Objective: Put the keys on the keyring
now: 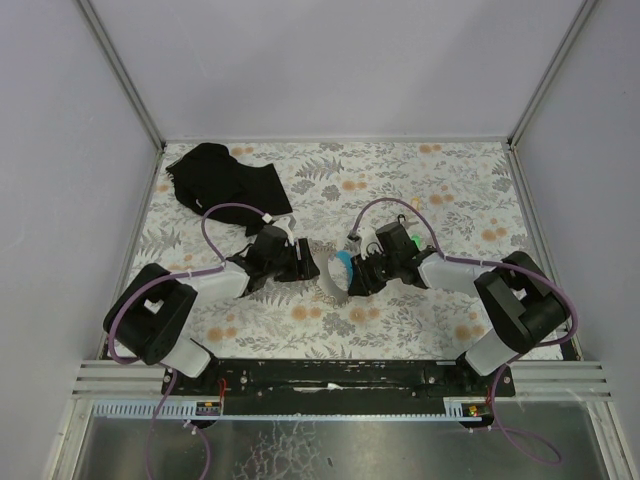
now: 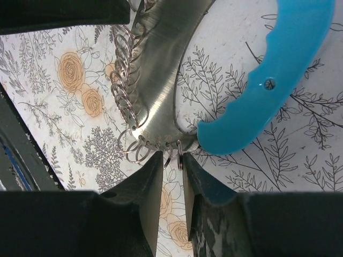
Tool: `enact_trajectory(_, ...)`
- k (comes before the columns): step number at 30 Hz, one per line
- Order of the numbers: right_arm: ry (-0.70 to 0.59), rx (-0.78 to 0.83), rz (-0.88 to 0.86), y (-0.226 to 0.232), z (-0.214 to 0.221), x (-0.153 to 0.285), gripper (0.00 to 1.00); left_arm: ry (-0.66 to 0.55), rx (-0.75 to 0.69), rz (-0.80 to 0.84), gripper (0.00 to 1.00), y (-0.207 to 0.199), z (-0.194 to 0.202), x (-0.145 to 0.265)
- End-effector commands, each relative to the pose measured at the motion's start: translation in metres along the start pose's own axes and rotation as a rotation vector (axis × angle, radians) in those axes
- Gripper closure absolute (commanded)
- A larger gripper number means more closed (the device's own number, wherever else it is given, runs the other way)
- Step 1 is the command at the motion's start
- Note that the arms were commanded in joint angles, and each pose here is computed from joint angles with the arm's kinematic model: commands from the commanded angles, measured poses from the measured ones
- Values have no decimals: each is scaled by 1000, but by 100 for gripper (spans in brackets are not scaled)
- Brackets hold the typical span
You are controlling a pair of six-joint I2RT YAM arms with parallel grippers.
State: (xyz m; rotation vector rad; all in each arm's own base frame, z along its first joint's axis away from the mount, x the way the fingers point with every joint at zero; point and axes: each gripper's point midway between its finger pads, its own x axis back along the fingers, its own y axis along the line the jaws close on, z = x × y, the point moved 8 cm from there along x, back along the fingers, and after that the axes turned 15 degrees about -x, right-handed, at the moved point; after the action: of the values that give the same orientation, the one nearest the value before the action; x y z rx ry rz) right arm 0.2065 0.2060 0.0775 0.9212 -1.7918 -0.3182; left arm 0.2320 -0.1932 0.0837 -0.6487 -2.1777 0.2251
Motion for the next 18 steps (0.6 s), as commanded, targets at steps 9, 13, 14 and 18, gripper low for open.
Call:
enact_trajectory(9,-15,10,17,7,-14,-2,77,42,-24,0,35,2,11,4)
enact_trajectory(13,-4,8,24,6,-13,-4,82,36,-30,3,35,2,11,6)
enact_trajectory(14,-3,10,28,6,-13,-4,82,36,-31,3,35,2,11,6)
enact_trajectory(18,-6,21,41,6,-12,-3,90,22,-40,10,35,0,7,9)
